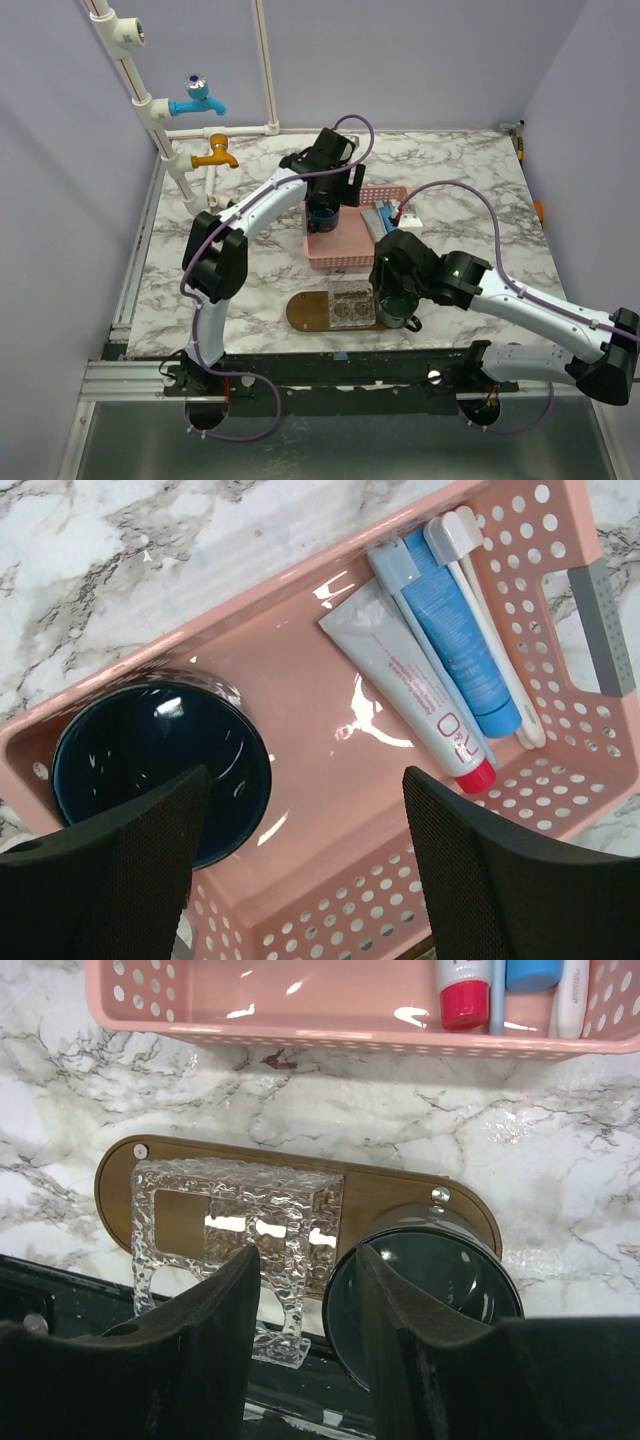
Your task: Prepare toiletry sets of a toothbrush and toothpaste on the tray
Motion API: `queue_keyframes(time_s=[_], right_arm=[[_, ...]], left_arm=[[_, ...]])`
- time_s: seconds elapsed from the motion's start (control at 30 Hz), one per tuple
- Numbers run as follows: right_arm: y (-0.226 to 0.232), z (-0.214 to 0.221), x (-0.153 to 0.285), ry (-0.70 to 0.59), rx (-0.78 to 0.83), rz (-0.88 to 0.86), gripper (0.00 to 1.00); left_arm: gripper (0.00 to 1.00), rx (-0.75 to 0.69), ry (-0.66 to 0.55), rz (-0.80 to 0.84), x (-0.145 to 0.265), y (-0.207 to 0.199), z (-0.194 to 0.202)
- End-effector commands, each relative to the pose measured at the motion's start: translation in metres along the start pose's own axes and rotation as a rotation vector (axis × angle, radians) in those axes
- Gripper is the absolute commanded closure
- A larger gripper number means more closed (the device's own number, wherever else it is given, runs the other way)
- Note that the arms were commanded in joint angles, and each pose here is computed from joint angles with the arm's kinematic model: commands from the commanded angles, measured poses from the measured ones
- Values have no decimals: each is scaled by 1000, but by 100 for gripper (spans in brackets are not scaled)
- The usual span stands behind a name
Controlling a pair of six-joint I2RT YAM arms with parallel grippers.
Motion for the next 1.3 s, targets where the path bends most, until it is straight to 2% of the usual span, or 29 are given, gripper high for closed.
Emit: queue_keyframes(time_s=[0.0,0.17,0.53,0.83,1.27], right_arm=[[3,3,-5,12,4,-26,53],[3,5,-8,25,11,-24,53],[2,9,-12,40,12,-26,53],[2,9,-15,44,23,-27,53],[2,8,-13,40,16,-34,54]], left_arm=[[23,30,27,-32,-9,8,-3],[27,42,65,-68,-22,17,6],[41,69,127,-83,-42,23,19],[59,68,143,-103,-48,29,26],[91,48,106,-124,-37,29,18]])
Point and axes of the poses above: each gripper's point midway between its finger pads, its own x axis back along the fingers, its own y axis along the line the jaws close on, z = x × y, the point moved 5 cm from there along x, back along the fingers, and after that the axes turned 12 degrees about x, right-handed, at the moved point
